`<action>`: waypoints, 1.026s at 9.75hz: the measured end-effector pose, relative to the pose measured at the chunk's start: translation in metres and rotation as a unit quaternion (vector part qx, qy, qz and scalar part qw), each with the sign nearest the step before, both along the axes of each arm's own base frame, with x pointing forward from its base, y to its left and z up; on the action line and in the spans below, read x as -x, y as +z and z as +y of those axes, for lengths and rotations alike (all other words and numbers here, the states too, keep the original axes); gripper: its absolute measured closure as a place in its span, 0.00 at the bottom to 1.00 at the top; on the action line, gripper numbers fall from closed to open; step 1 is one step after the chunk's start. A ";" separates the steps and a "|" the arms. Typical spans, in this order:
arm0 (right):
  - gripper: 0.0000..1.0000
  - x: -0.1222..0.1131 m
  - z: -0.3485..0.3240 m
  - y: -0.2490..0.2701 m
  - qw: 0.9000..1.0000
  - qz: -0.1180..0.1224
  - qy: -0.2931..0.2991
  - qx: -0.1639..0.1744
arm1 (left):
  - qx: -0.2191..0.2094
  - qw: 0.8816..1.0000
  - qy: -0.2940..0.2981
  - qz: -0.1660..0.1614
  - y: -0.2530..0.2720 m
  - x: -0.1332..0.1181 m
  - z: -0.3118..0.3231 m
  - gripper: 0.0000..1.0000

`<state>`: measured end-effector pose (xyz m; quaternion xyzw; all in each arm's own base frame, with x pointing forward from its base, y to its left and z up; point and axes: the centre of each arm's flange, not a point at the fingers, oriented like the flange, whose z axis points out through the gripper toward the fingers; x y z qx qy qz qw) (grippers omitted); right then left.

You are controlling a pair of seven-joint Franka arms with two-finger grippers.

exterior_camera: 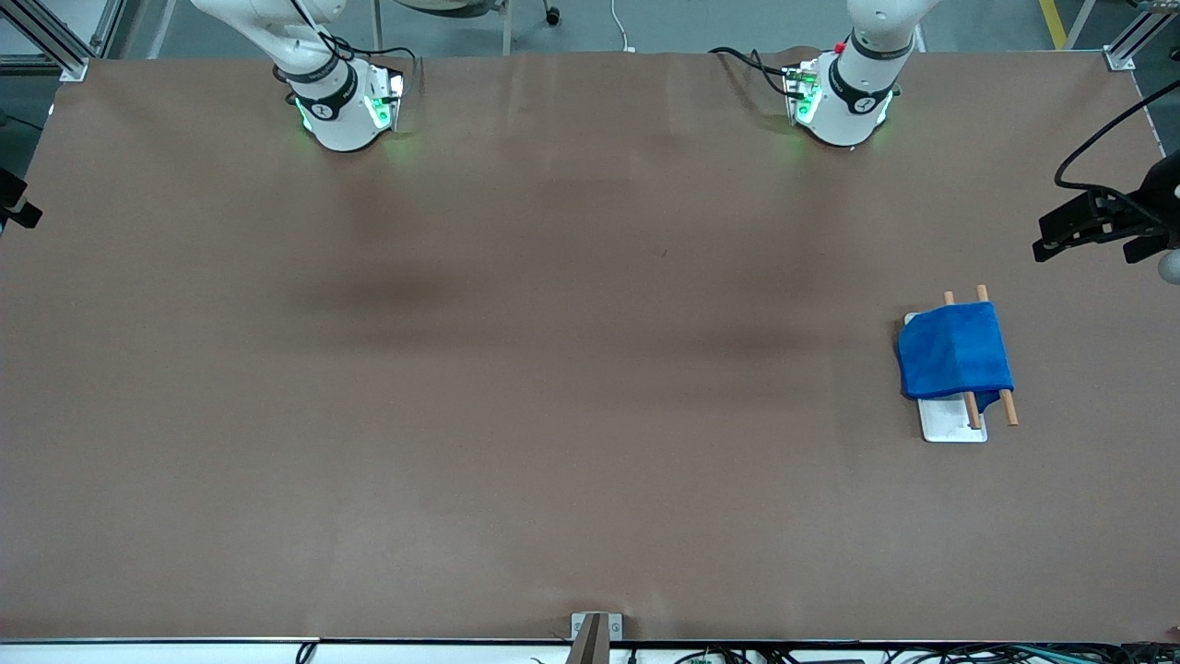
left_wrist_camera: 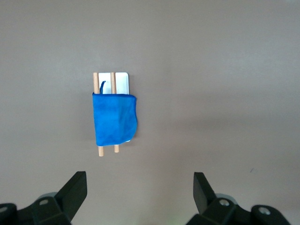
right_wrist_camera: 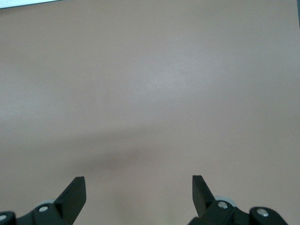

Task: Right arm passes towel to left arm to hang

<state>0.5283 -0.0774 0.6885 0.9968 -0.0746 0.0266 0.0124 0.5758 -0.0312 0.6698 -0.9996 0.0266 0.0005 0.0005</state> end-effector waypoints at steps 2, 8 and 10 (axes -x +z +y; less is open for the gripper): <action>0.00 0.000 0.000 0.000 1.000 0.000 0.000 0.000 | -0.012 1.000 -0.013 -0.012 0.015 0.011 -0.022 0.00; 0.00 0.000 -0.001 0.000 1.000 0.000 -0.001 0.000 | -0.034 0.999 -0.011 0.006 0.004 0.038 -0.047 0.00; 0.00 0.000 -0.001 0.000 1.000 0.000 -0.001 0.000 | -0.032 0.999 -0.013 -0.004 -0.005 0.048 -0.051 0.00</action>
